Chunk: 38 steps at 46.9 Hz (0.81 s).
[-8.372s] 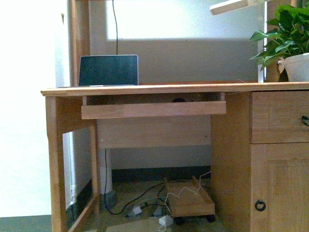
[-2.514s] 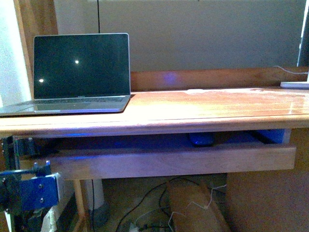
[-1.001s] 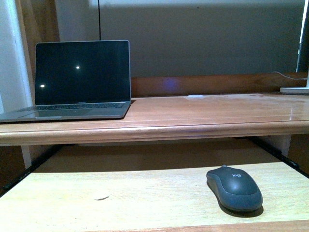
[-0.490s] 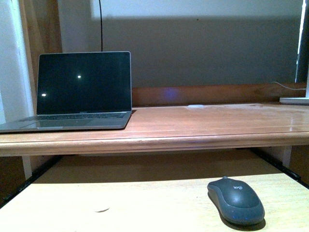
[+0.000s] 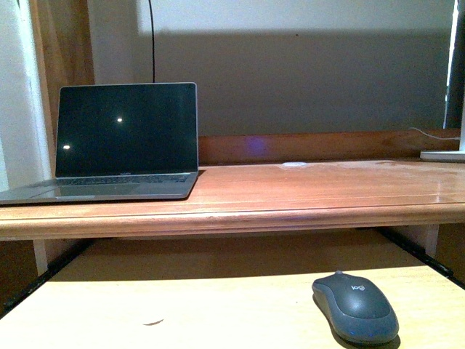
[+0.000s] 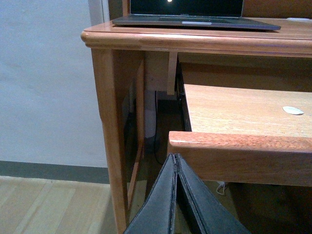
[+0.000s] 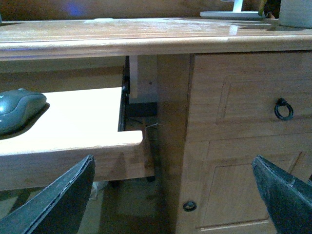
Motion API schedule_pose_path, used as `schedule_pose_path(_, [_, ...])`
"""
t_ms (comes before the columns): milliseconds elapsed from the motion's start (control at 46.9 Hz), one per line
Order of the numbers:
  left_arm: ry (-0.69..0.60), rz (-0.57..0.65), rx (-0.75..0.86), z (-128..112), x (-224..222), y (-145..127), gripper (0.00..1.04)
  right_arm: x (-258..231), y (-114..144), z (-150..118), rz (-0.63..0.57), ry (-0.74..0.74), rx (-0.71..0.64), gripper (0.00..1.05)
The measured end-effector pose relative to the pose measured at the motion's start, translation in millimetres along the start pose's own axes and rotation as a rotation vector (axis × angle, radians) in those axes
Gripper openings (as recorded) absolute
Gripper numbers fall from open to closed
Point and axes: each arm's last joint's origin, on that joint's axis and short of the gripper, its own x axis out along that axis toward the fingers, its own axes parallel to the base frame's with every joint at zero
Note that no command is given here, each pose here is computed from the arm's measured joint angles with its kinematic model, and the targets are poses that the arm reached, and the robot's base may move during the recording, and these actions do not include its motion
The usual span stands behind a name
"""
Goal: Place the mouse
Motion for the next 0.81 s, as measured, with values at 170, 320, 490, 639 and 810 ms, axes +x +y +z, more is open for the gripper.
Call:
schedule_pose_path(170, [-0.001, 0.000, 0.000, 0.1, -0.1, 0.0, 0.03, 0.0, 0.0, 0.0, 0.000, 0.000, 0.000, 0.97])
schedule_pose_path(320, [-0.001, 0.000, 0.000, 0.1, -0.1, 0.0, 0.03, 0.2, -0.1, -0.5, -0.014, 0.010, 0.009, 0.97])
schedule_pose_path(490, [-0.002, 0.000, 0.000, 0.1, -0.1, 0.0, 0.26, 2.3, -3.3, 9.2, -0.158, 0.165, 0.140, 0.97])
schedule_pose_path(639, [-0.002, 0.000, 0.000, 0.1, -0.1, 0.0, 0.53, 16.7, -1.6, 58.2, -0.153, 0.016, 0.167, 0.97])
schedule_pose_path(810, [-0.002, 0.000, 0.000, 0.1, -0.1, 0.0, 0.93, 58.9, 37.1, 106.6, -0.010, -0.017, 0.158, 0.97])
